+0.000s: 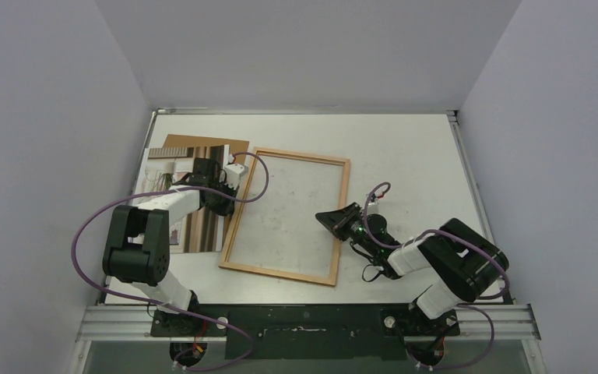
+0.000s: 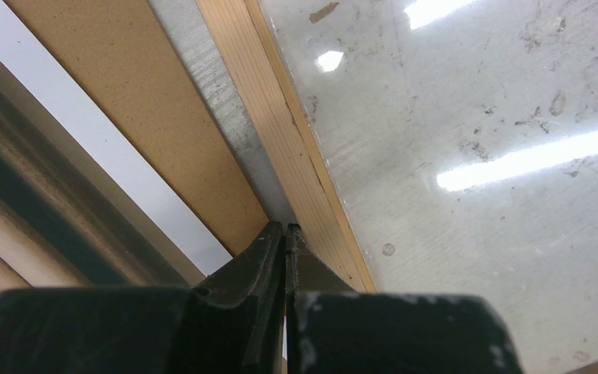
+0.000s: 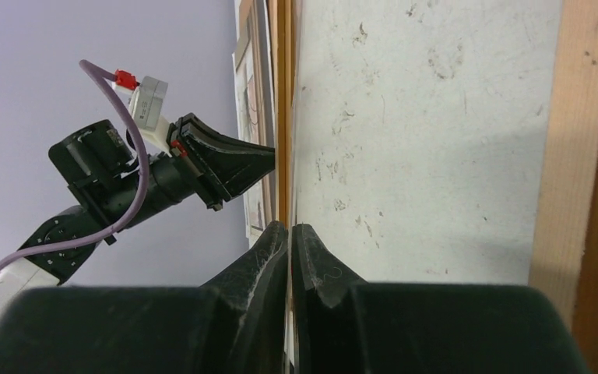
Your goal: Put the photo into the frame
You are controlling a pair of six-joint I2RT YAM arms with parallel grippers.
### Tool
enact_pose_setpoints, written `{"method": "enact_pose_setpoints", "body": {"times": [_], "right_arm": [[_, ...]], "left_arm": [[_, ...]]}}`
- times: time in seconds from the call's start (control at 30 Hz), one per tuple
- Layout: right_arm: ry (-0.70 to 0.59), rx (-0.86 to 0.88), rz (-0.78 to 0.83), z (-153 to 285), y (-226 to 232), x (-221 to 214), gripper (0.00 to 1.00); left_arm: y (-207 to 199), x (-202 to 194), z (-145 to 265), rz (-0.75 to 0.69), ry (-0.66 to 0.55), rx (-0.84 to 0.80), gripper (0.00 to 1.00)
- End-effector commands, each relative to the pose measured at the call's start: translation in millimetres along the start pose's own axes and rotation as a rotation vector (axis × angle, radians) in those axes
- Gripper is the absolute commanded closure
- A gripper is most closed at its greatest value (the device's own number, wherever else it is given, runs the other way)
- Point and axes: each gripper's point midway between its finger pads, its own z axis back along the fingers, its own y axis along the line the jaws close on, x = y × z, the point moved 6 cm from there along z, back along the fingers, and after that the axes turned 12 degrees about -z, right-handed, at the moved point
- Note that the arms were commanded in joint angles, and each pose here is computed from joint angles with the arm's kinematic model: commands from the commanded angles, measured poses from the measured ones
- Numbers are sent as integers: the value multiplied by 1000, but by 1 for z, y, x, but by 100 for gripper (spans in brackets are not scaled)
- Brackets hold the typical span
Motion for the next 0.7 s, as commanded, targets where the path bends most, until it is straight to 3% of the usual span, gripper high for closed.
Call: {"method": "enact_pose_setpoints", "body": {"times": [0.0,0.33,0.67], "right_arm": [[-14,-9,123,-7,18,0,95],[24,37,40,-9,14,-7,95],[79,257,-32,0,55,-14,95]], "left_arm": [[-8,19,9,-15,-80,-44,100],[-8,22,9,-20,-83,-43,100],[-9,21,9,-20,-79,-44,100]]}}
